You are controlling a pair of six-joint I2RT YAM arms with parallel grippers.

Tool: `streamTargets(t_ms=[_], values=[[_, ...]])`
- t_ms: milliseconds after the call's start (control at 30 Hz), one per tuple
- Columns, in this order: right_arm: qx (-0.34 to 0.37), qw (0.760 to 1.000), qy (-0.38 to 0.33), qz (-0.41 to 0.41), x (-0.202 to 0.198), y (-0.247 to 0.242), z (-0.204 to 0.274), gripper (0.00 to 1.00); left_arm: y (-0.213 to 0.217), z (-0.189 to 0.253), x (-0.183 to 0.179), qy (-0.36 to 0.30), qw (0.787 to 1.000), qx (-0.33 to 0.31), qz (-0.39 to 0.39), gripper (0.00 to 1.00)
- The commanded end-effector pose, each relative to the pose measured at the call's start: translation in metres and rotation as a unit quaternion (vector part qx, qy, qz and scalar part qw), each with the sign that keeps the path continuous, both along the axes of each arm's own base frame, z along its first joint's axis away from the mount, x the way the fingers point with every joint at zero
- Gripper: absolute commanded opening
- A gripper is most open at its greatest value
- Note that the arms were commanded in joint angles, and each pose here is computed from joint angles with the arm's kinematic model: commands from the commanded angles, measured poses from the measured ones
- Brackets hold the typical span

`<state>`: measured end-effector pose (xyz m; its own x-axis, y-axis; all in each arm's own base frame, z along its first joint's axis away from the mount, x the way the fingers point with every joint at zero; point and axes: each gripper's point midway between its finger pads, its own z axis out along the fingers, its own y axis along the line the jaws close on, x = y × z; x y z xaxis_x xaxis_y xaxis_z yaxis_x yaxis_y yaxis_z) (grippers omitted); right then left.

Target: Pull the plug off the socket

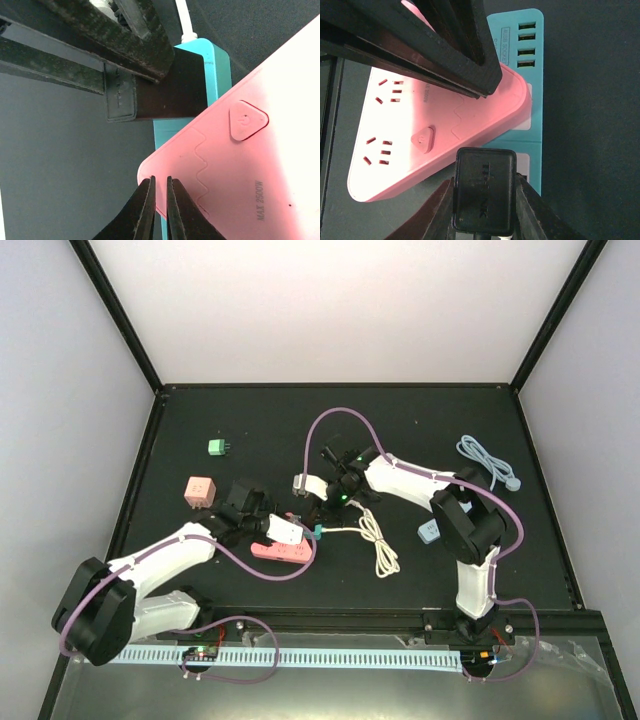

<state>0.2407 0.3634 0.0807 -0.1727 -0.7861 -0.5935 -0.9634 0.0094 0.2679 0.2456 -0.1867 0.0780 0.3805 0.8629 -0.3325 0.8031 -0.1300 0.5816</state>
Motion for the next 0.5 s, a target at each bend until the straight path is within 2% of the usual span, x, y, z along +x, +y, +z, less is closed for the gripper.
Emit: streamTargets(t_ms=[0,300,467], values=[[0.051,0.999,0.01,0.016,-0.009,0.009,0.042,0.01,0.016,-0.03,-0.02,0.05,0.997,0.057,-0.007,0.08],[0.056,0.998,0.005,0.023,-0.01,0.009,0.049,0.01,0.017,-0.035,-0.022,0.059,0.996,0.069,-0.005,0.08],[0.051,0.999,0.0,0.015,-0.006,0.004,0.053,0.01,0.011,-0.021,-0.017,0.074,0.996,0.043,0.023,0.08]])
